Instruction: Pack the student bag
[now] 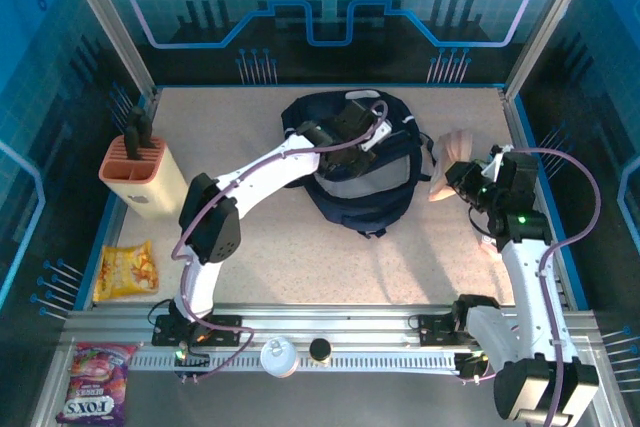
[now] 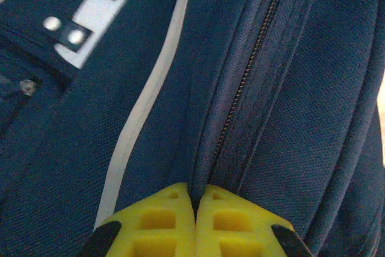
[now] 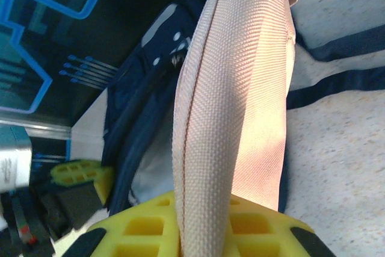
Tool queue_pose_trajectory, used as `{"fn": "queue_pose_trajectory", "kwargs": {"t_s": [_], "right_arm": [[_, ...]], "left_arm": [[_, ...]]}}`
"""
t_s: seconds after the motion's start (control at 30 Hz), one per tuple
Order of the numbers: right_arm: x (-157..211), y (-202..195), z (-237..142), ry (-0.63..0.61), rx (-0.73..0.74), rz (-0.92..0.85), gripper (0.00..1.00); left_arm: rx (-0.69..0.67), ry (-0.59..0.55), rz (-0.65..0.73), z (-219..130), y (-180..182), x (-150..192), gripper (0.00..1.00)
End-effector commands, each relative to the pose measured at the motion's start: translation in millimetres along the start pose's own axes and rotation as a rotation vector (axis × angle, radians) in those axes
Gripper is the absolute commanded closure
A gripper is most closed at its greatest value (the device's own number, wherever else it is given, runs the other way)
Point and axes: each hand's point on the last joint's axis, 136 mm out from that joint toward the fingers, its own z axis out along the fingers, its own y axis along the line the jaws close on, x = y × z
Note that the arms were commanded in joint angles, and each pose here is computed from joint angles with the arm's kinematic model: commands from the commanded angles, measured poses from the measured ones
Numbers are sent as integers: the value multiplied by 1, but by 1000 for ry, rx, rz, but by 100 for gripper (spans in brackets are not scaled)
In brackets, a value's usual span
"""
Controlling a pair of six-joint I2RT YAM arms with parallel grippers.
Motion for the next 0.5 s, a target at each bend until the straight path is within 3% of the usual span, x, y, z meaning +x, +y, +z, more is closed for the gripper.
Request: {"fn": "queue_pose_trajectory", "kwargs": {"t_s": [0.0,0.2,0.47], "right_arm": [[19,19,-2,95,-141,53,85],[42,39,12,226,-308,120,85],[59,71,37,349,-438,122,85]], "left_arm": [[-25,-242,-138,-52,15,-62,100],[23,-362,-179,-77,11,-88,100],[116,-390,-208,-87,-2,-97,100]]}}
